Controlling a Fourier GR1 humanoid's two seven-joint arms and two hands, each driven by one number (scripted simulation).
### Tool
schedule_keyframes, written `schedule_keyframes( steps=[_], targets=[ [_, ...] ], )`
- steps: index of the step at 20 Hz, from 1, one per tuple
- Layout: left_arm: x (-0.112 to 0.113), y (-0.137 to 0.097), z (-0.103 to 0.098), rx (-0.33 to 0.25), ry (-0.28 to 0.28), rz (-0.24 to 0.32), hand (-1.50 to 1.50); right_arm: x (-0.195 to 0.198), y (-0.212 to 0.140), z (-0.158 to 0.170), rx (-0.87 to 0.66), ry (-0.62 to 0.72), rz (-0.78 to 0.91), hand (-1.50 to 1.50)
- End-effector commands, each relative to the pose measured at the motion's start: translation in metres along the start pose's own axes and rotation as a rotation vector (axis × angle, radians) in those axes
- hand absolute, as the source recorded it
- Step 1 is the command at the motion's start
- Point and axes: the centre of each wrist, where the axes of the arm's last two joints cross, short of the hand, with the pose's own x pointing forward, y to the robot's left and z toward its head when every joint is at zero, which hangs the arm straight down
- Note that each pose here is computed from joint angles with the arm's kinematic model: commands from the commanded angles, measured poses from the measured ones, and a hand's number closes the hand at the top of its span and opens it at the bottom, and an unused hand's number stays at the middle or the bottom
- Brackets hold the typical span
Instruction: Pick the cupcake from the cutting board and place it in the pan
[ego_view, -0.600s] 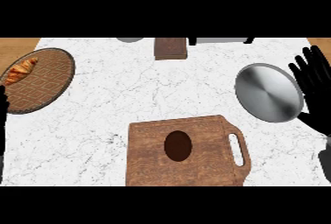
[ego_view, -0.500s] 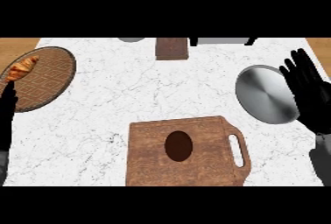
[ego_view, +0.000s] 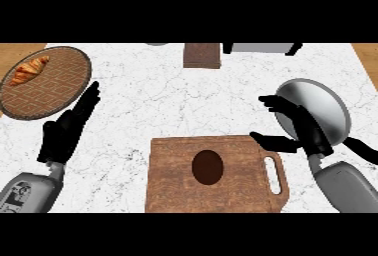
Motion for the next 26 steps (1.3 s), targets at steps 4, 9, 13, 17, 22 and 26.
schedule_keyframes(
  steps=[4,9,13,17,22,26],
  targets=[
    [0.017,-0.033,0.012,-0.083,0.011,0.055,0.0,-0.026,0.09,0.011,0.051,0.038,0.098,-1.5],
    [0.015,-0.012,0.01,-0.119,0.018,0.068,0.0,0.02,0.085,-0.009,0.169,0.139,0.39,-1.5],
    [0.002,-0.015,0.01,-0.102,0.016,0.059,0.0,0.059,0.082,-0.023,0.293,0.202,0.56,-1.5],
    [0.012,-0.026,0.008,-0.107,-0.001,0.042,0.0,0.094,0.092,-0.033,0.489,0.31,0.722,-1.5],
    [0.008,-0.024,0.02,-0.102,0.007,0.052,0.0,0.14,0.114,-0.049,0.696,0.413,0.781,-1.5],
    [0.008,-0.017,0.008,-0.112,0.007,0.06,0.0,0.148,0.156,-0.043,0.759,0.466,0.801,-1.5]
  ],
)
